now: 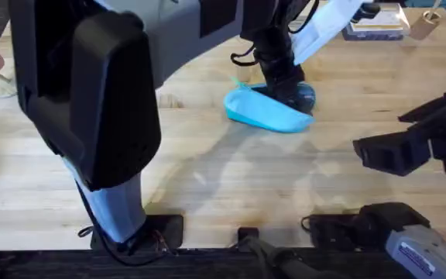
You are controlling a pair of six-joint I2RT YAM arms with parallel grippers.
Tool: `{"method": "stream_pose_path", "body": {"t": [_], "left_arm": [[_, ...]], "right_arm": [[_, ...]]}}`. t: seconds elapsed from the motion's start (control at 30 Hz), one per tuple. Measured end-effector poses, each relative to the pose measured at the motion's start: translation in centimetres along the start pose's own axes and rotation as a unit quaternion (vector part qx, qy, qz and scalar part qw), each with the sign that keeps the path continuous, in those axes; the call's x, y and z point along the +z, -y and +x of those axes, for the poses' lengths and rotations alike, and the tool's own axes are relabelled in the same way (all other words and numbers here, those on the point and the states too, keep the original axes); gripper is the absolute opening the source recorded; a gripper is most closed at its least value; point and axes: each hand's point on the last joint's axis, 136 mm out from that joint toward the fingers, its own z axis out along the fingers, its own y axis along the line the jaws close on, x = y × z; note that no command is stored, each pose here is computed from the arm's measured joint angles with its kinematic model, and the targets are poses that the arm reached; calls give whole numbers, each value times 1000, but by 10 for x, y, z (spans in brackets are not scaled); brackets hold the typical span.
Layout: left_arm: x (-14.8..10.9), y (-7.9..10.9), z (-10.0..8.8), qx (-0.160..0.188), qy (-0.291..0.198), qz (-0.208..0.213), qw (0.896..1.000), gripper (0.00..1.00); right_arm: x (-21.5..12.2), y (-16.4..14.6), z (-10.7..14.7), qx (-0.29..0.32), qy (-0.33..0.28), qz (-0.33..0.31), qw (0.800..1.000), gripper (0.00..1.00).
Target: Unzip the bag, pick up the pens from the table one at a time and place them inside, then zip the bag closed.
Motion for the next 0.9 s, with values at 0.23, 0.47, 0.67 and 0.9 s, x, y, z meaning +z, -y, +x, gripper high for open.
{"method": "stream_pose_path", "body": {"t": [0.23, 0.47, 0.67, 0.9], "left_arm": [[-1, -3, 2, -3, 0, -1, 1000, 43], [-1, -2, 1, -5, 1, 0, 1000, 483], [-1, 0, 0, -7, 6, 6, 1000, 991], [-1, 0, 0, -7, 6, 7, 1000, 992]], "right_arm": [[0, 0, 0, 0, 0, 0, 1000, 997], [0, 0, 0, 0, 0, 0, 1000, 997], [0, 0, 0, 0, 0, 0, 1000, 997], [0, 0, 0, 0, 0, 0, 1000, 997]]}}
